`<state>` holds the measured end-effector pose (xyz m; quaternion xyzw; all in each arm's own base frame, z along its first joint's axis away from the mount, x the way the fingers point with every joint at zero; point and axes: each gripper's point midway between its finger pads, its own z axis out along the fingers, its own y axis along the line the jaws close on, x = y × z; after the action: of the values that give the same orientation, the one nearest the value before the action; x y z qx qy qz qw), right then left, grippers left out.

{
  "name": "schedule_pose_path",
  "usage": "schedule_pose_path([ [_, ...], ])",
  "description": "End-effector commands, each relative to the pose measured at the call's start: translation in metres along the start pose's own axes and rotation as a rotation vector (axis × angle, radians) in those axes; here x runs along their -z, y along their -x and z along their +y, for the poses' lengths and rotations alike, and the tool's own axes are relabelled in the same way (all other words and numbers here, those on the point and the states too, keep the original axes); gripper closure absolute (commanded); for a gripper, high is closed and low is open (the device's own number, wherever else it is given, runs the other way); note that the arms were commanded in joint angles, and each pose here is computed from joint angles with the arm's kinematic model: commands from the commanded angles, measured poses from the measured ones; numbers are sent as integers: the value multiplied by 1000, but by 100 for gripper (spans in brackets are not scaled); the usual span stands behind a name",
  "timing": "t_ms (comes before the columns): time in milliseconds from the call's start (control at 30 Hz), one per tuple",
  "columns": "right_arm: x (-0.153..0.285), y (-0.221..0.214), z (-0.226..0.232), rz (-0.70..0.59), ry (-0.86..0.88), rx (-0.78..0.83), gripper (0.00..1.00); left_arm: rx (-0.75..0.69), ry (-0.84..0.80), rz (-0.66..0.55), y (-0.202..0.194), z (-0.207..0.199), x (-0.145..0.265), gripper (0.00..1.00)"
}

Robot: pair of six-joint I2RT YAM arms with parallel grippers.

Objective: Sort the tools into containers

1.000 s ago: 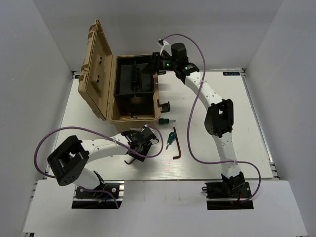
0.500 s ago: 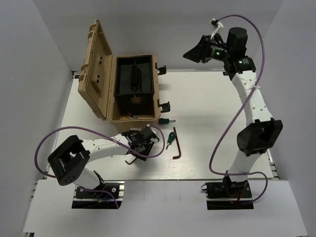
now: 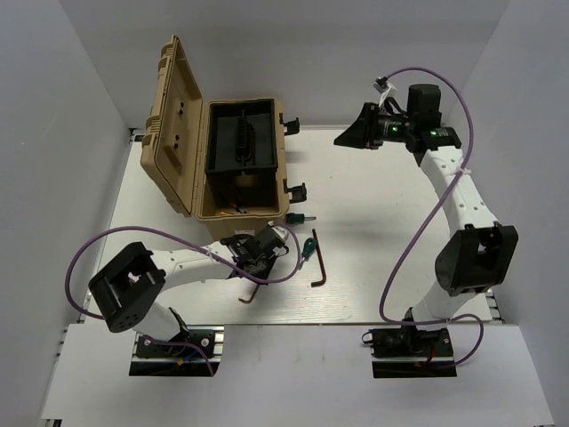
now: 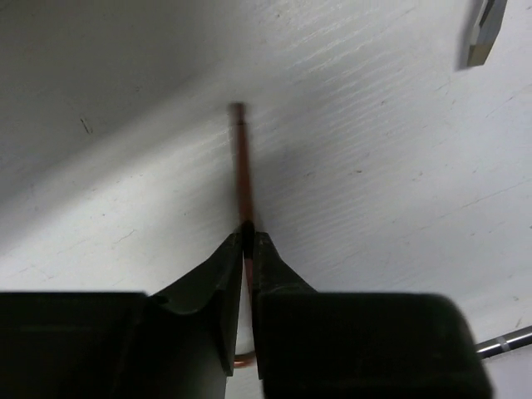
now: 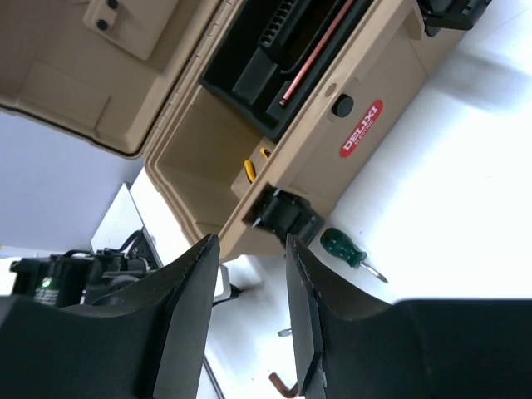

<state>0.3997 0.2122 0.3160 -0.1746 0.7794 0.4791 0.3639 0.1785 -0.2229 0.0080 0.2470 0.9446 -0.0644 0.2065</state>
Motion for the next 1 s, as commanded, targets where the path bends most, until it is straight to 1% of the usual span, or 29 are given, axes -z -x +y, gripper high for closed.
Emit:
schedule_pose_path([
  [0, 26, 15, 34, -57, 40, 97, 56, -16, 66, 247, -77, 20, -20, 85],
  [33, 27, 15, 33, -55, 38, 95, 56, -16, 66, 247, -77, 20, -20, 85],
  [67, 29, 16, 34, -60, 37, 103, 56, -16, 66, 246, -74, 19, -19, 87],
  [100, 32, 11, 30, -50, 24, 116, 54, -26, 62, 246, -75, 17, -17, 90],
  [133, 35, 11, 30, -50, 19, 134, 47, -21, 41, 220, -67, 12, -13, 95],
  [167, 36, 7, 29, -41, 13, 144, 43, -19, 36, 208, -64, 11, -11, 98],
  [233, 42, -3, 17, -14, -37, 193, 33, -24, 11, 182, -56, 4, -5, 100],
  [300, 47, -16, 12, 16, -64, 212, 32, -25, -29, 132, -40, -6, 7, 100],
  [333, 47, -33, -1, 52, -112, 169, 32, -21, -49, 110, -33, -10, 12, 100],
  [367, 52, -42, -4, 73, -131, 212, 32, -25, -78, 80, -22, -19, 20, 100],
  [400, 53, -48, -7, 86, -139, 217, 32, -22, -90, 54, -14, -21, 27, 100],
  [433, 53, -71, -23, 133, -179, 172, 34, -35, -142, 7, -2, -32, 40, 100],
  [467, 58, -76, -20, 135, -188, 213, 36, -32, -164, -16, 5, -36, 48, 100],
  [500, 60, -82, -26, 146, -209, 210, 41, -40, -195, -64, 22, -43, 60, 100],
  [533, 62, -97, -29, 166, -218, 197, 49, -49, -224, -78, 27, -48, 69, 100],
  [567, 64, -109, -37, 189, -236, 205, 75, -71, -263, -140, 45, -57, 86, 100],
  [600, 68, -122, -37, 203, -251, 203, 89, -71, -289, -155, 51, -62, 95, 100],
  [633, 69, -125, -40, 203, -263, 212, 100, -89, -300, -162, 55, -64, 100, 100],
  [667, 69, -143, -49, 231, -275, 193, 100, -96, -319, -212, 71, -68, 115, 100],
  [733, 72, -150, -46, 231, -275, 203, 100, -107, -343, -254, 85, -73, 132, 100],
  [767, 73, -164, -50, 257, -270, 202, 100, -118, -355, -292, 98, -76, 145, 100],
  [833, 75, -174, -49, 271, -263, 205, 100, -110, -317, -369, 117, -69, 163, 100],
  [867, 75, -190, -52, 295, -258, 185, 100, -97, -305, -422, 133, -68, 177, 100],
  [900, 75, -196, -52, 302, -254, 179, 100, -73, -248, -476, 147, -53, 185, 100],
  [933, 75, -207, -52, 316, -242, 163, 100, -53, -228, -536, 162, -50, 198, 100],
  [967, 74, -210, -52, 316, -235, 163, 94, -15, -179, -606, 178, -38, 211, 100],
])
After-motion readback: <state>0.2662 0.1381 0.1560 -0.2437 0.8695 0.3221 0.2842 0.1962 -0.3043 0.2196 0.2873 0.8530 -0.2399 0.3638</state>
